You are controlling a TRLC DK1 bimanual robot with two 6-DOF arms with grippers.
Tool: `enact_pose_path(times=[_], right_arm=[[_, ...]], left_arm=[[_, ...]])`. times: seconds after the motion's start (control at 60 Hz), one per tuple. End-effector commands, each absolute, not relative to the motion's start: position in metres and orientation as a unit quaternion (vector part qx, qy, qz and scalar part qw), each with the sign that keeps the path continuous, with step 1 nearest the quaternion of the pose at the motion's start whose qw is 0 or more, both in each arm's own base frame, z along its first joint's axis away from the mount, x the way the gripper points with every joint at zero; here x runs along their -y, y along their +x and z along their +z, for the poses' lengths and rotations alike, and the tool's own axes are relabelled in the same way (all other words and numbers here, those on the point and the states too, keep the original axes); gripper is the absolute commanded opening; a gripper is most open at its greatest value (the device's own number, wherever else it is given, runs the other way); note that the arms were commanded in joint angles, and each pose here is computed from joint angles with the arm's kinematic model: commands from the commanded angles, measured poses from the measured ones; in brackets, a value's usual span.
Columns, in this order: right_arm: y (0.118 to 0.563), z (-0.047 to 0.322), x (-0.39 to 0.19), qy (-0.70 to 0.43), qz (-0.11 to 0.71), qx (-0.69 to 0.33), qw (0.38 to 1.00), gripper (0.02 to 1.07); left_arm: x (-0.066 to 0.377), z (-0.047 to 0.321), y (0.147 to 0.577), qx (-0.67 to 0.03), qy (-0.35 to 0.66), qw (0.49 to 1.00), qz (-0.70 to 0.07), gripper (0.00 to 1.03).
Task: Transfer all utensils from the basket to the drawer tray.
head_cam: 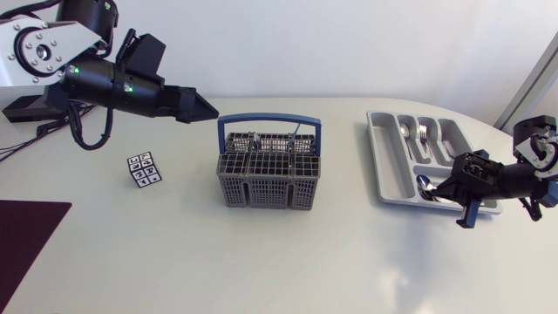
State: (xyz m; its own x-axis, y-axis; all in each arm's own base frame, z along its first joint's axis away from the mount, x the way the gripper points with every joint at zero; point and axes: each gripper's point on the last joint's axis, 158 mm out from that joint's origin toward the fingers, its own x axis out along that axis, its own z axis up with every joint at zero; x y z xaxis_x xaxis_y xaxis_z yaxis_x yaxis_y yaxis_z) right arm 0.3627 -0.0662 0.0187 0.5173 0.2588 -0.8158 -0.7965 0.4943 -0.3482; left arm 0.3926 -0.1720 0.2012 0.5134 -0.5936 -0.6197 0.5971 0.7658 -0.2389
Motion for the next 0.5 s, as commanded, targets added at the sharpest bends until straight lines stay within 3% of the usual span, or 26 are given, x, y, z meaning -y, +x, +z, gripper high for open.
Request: enact_pose_path(times=[0.0,0.267,0.35,0.433,0.483], right_arm=[[0.376,0.015,0.087,-0.41,0.333,-0.353,0.772,0.11],[0.381,-0.016,0.119,-0.448,0.312,-0.383,0.745,0.11],[0.383,-0.019,0.127,-0.46,0.296,-0.385,0.743,0.35],[0.381,-0.022,0.134,-0.459,0.287,-0.398,0.74,0.88],[0.379,-0.021,0.135,-0.46,0.285,-0.4,0.74,0.98]], left_arm=[[0.166,0.193,0.388,-0.358,0.017,0.87,-0.339,0.73],[0.154,0.176,0.386,-0.37,0.021,0.869,-0.327,0.73],[0.15,0.171,0.385,-0.376,0.022,0.868,-0.323,0.73],[0.145,0.164,0.383,-0.38,0.033,0.868,-0.318,0.73],[0.142,0.161,0.383,-0.381,0.037,0.868,-0.316,0.73]])
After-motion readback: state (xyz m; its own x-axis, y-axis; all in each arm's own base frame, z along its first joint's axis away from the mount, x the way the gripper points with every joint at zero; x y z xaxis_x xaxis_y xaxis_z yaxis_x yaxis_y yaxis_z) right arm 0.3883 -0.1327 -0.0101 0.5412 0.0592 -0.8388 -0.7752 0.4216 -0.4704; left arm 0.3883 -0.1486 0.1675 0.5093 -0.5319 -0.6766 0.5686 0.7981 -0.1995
